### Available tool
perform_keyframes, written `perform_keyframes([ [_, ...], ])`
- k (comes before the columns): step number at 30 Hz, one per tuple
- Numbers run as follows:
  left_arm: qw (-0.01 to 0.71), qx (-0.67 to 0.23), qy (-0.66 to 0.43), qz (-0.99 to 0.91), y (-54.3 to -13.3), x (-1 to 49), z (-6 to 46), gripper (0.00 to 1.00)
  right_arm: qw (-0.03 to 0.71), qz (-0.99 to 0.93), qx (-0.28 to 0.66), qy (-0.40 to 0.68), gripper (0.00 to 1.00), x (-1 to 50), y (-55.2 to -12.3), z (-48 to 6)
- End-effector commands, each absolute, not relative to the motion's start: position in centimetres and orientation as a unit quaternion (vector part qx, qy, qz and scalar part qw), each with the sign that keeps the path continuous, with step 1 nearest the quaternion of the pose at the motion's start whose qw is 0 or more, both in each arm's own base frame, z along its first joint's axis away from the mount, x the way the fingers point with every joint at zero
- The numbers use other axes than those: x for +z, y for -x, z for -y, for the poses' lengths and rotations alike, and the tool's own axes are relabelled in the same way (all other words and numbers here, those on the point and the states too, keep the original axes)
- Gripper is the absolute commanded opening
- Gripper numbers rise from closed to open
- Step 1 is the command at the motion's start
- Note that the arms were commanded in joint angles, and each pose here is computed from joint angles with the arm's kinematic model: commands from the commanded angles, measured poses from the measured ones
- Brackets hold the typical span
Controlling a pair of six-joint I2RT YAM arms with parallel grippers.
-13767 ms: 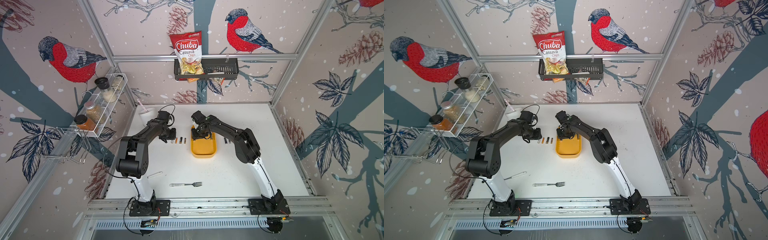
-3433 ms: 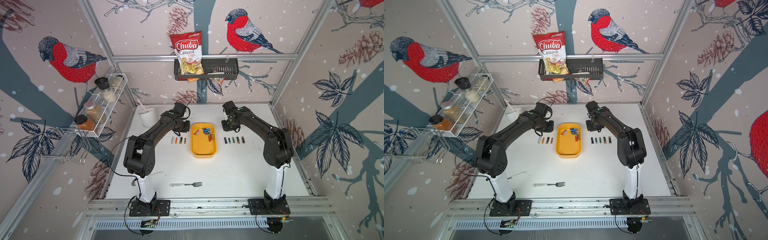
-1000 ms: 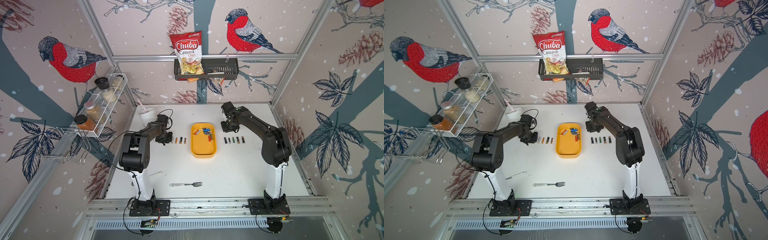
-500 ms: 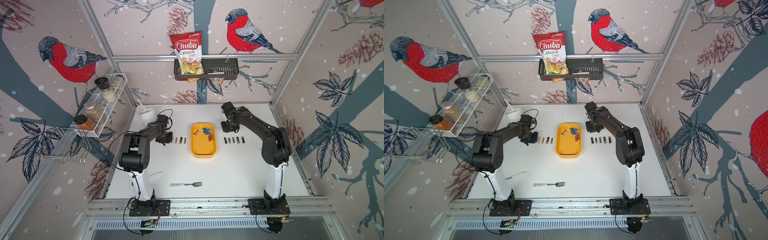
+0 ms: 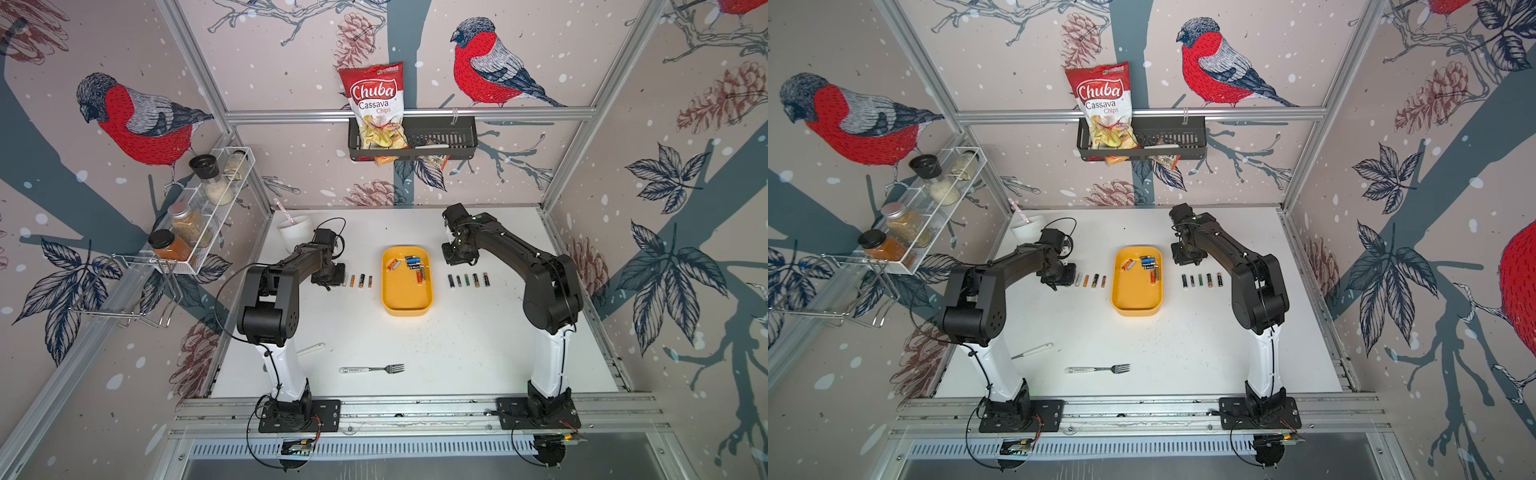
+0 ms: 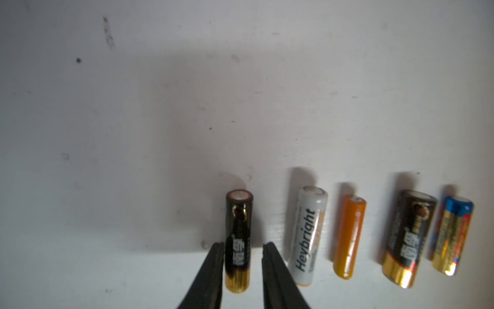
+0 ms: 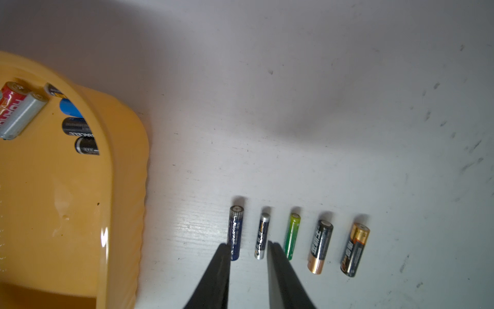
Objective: Take the batteries out of the storage box
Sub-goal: Place the battery at the center of the board.
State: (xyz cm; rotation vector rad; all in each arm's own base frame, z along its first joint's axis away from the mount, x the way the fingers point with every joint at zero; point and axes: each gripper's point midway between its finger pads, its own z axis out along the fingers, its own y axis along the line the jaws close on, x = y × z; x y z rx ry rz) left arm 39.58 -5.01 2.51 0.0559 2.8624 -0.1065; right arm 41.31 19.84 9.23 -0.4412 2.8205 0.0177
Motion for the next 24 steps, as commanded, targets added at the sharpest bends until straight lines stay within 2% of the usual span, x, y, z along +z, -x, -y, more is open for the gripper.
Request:
perform_keyframes([
  [1, 0.144, -0.037, -0.016, -0.989, -39.8, 3.2, 4.9, 0.31, 0.149, -0.977, 0.002, 0.152, 0.30, 9.8, -41.5, -19.8],
  [13, 0.160, -0.032, -0.008, -0.987, -40.3, 5.0, 4.7, 0.32, 0.162, -0.972, 0.008, 0.167, 0.30, 11.3, -41.8, -22.0],
  [24, 0.185, -0.053, -0.002, -0.981, -41.3, 6.9, 6.2, 0.32, 0.162, -0.960, 0.023, 0.227, 0.30, 12.5, -40.7, -29.1],
])
